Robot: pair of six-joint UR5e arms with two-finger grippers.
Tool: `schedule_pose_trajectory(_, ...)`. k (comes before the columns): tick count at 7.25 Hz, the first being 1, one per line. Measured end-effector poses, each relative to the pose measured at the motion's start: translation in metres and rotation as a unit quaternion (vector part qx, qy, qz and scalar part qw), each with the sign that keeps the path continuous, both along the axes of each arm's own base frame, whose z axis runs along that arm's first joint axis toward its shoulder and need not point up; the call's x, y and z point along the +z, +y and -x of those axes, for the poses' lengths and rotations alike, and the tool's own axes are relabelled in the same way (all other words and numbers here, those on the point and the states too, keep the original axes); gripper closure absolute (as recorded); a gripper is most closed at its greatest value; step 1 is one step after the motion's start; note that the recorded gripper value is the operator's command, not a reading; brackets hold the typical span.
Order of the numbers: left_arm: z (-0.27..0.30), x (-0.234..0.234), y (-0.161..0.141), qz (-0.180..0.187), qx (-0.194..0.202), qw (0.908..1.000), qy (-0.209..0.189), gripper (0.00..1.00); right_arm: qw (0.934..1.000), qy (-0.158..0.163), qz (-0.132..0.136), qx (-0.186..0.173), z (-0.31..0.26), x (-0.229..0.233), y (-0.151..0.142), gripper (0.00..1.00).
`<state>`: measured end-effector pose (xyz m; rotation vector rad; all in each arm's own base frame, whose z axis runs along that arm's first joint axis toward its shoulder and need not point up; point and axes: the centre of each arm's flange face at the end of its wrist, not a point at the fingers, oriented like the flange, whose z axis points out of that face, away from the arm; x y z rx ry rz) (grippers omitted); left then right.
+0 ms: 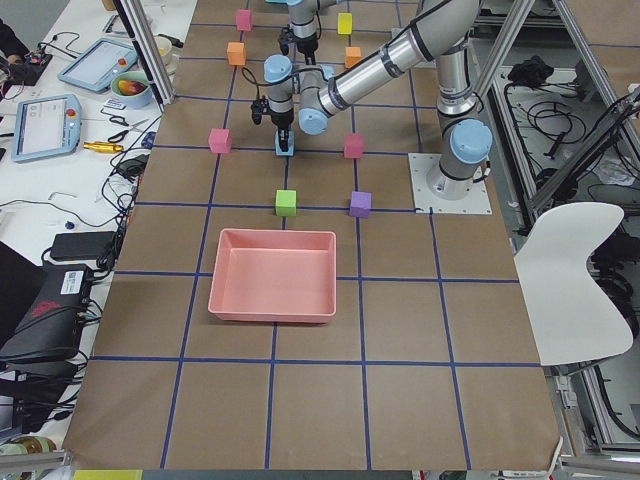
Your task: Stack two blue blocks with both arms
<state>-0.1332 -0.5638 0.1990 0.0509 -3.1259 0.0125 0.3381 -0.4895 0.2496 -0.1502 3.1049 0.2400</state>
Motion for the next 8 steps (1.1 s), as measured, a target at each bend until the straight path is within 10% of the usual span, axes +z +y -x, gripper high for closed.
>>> schedule_pose_trajectory(4, 0.005, 0.042, -0.01, 0.014, -0.004, 0.9999, -0.002, 1.0, 0.9991, -0.028, -0.025, -0.022, -0.007, -0.026, 0.02, 0.94)
schedule_pose_trajectory(7, 0.008, 0.09, -0.014, 0.003, -0.007, 1.0, -0.002, 1.0, 0.999, -0.033, -0.018, -0.025, -0.003, -0.043, 0.031, 0.0)
schedule_pose_trajectory(8, 0.011, 0.106, -0.012, 0.002, -0.006, 1.0, -0.002, 1.0, 0.9991, -0.033, -0.016, -0.024, -0.003, -0.044, 0.031, 0.0)
